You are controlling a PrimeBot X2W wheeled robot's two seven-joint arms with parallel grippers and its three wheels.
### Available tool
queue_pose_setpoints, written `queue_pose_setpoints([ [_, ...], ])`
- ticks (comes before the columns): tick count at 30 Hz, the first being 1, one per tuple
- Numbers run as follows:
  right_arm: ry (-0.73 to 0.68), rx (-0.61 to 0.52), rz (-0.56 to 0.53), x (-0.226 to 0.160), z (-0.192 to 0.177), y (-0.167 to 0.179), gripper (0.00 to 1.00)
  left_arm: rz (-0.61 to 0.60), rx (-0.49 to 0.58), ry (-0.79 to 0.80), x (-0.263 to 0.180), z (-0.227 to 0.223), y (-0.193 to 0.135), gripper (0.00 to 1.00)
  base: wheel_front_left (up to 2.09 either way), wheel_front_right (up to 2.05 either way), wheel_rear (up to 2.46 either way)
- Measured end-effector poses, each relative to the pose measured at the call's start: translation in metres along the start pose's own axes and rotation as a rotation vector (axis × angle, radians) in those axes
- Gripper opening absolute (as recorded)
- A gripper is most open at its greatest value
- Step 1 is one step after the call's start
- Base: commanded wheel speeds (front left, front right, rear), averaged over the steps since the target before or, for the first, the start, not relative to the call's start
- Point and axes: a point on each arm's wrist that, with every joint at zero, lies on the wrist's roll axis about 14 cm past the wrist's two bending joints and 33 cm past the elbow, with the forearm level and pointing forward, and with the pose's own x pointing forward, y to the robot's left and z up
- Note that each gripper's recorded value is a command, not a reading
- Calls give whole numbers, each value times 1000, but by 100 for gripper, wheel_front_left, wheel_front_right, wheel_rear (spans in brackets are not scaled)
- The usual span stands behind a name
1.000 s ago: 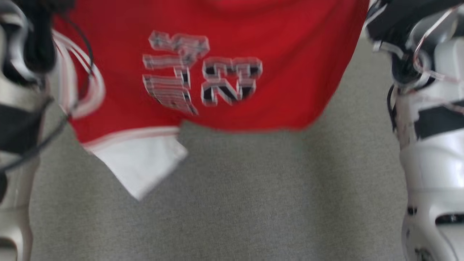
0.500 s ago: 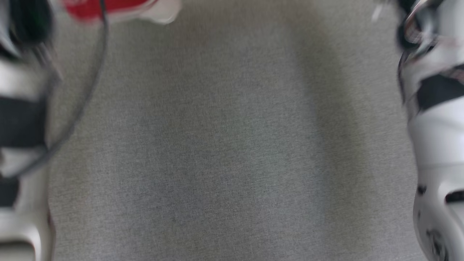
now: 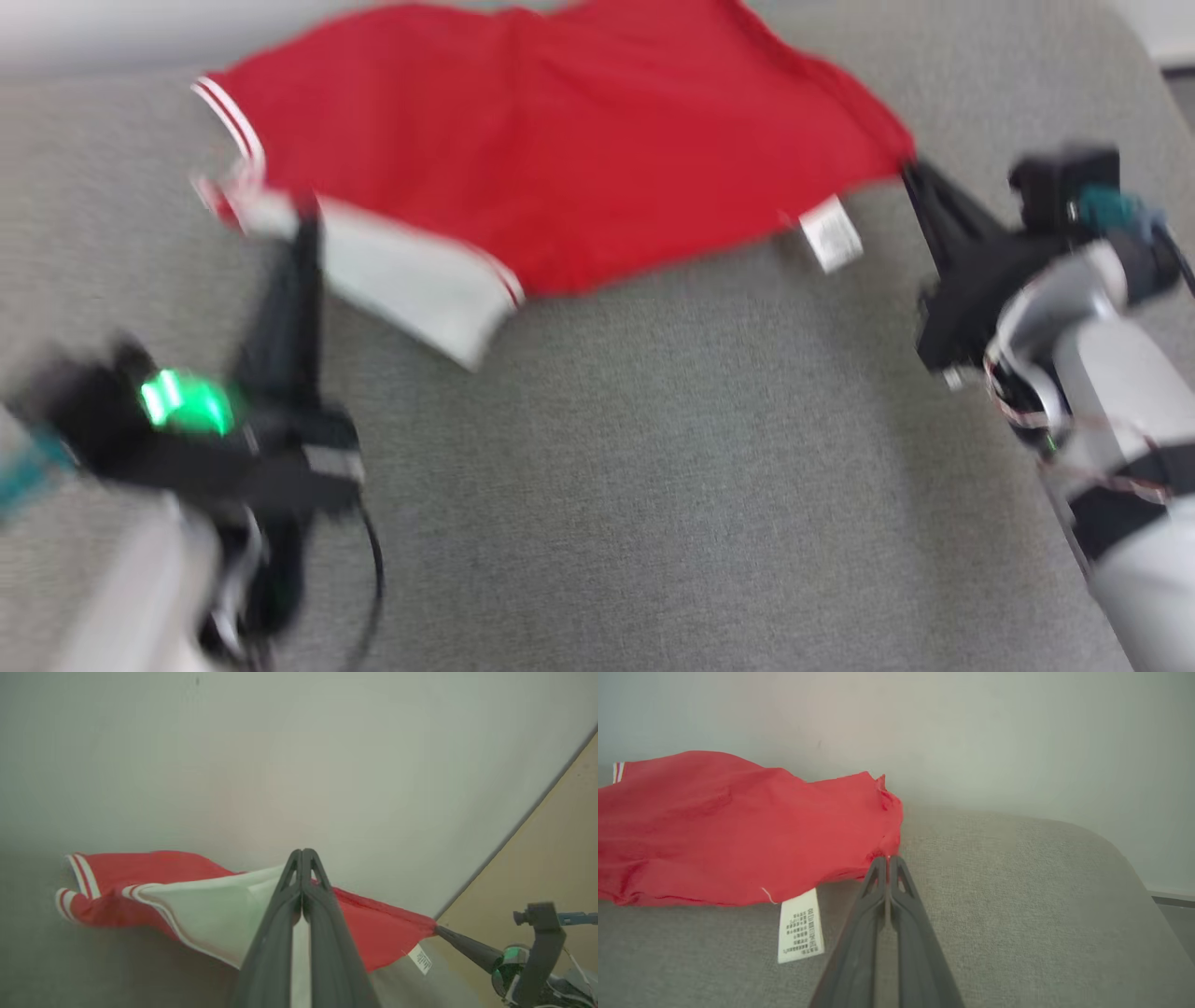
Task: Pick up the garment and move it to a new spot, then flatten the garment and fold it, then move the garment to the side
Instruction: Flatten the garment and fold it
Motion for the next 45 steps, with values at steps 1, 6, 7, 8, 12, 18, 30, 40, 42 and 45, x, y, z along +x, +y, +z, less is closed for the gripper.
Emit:
queue_pose_setpoints([
  [1, 18, 0, -2, -8, -5, -2, 0, 24, -3, 46, -13, -10, 0, 0, 0, 0, 0],
  [6, 118, 26, -16, -49, -33, -3, 0, 212, -110, 181, -81, -47, 7, 0, 0, 0, 0],
  [7, 136, 30, -17, -58, -38, -1, 0, 235, -108, 212, -94, -53, 7, 0, 0, 0, 0],
  [8, 145, 35, -27, -67, -42, -3, 0, 256, -100, 236, -106, -58, 7, 0, 0, 0, 0],
  [12, 168, 87, -57, -101, -58, 0, 0, 366, -168, 271, -147, -71, 1, 0, 0, 0, 0],
  [18, 157, 204, -78, -145, -71, 17, 0, 516, -380, 244, -198, -76, -9, 0, 0, 0, 0],
  [30, 184, 231, -162, -184, -93, 19, 0, 569, -701, 436, -269, -89, -49, 0, 0, 0, 0],
  [40, 174, 278, -159, -185, -89, 32, 0, 530, -670, 320, -250, -60, -46, 0, 0, 0, 0],
  [42, 152, 281, -156, -183, -82, 32, 0, 503, -643, 305, -235, -56, -47, 0, 0, 0, 0],
  [45, 117, 284, -151, -178, -72, 32, 0, 459, -616, 264, -208, -48, -50, 0, 0, 0, 0],
])
